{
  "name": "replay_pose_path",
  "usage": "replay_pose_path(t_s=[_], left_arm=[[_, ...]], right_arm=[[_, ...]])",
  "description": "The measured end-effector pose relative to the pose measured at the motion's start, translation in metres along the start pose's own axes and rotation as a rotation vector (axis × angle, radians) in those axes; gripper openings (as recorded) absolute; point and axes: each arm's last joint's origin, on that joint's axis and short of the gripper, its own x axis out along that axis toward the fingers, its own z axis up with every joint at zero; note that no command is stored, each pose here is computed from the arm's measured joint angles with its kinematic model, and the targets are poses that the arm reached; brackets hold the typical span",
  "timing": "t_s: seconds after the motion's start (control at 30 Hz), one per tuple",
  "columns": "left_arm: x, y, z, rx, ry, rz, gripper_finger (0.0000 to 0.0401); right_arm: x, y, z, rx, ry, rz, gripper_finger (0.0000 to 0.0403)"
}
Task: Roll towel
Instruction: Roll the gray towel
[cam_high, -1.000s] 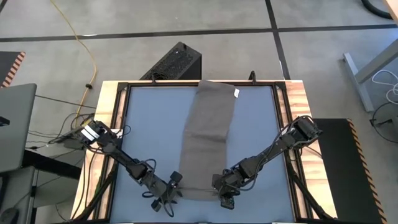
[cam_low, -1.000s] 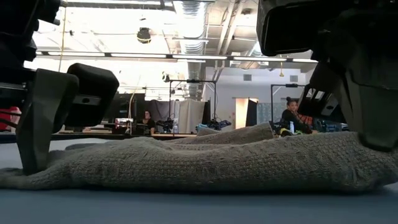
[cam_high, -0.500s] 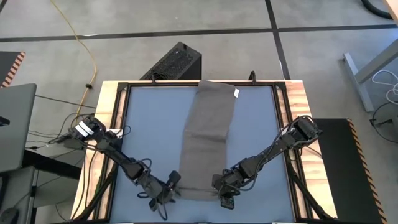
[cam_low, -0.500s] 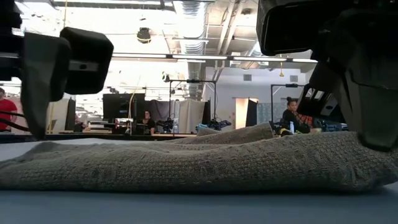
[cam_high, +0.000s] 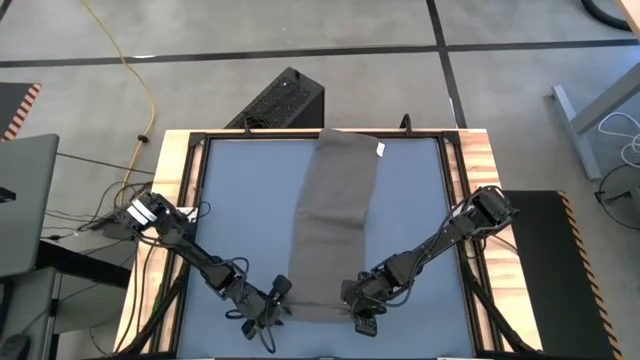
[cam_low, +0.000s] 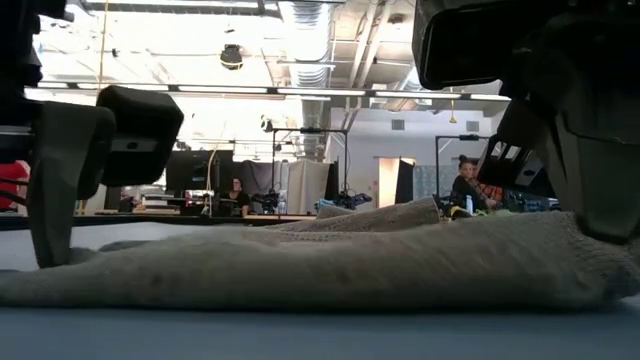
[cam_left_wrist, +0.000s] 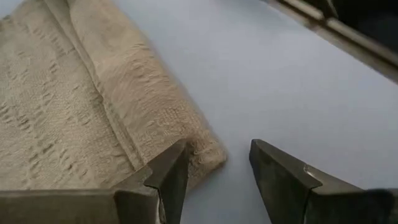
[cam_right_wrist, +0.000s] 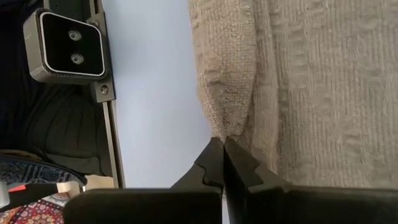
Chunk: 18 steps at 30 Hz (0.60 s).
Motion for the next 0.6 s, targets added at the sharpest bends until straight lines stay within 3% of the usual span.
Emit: replay_pose_path(t_s=[0.2,0.5,0.6], left_arm=[[0.0082,-0.0002,-0.0024,-0.039,0.043,-0.009,0.0152],[0.0087,0.0050,-0.0056,-0.130,0.099,-0.003,0.0021],[0.0088,0.0057,-0.0062,-0.144,0.102,-0.009,0.0007]], right_arm=[[0.0000,0.0001,0.0001,0.000,-0.001,0.000,0.0017],[0.0000,0.0001,-0.0001,0.010,0.000,0.000,0.0017],[0.0001,0.0002,-0.0004,0.034,0.002,0.000,0.0017]])
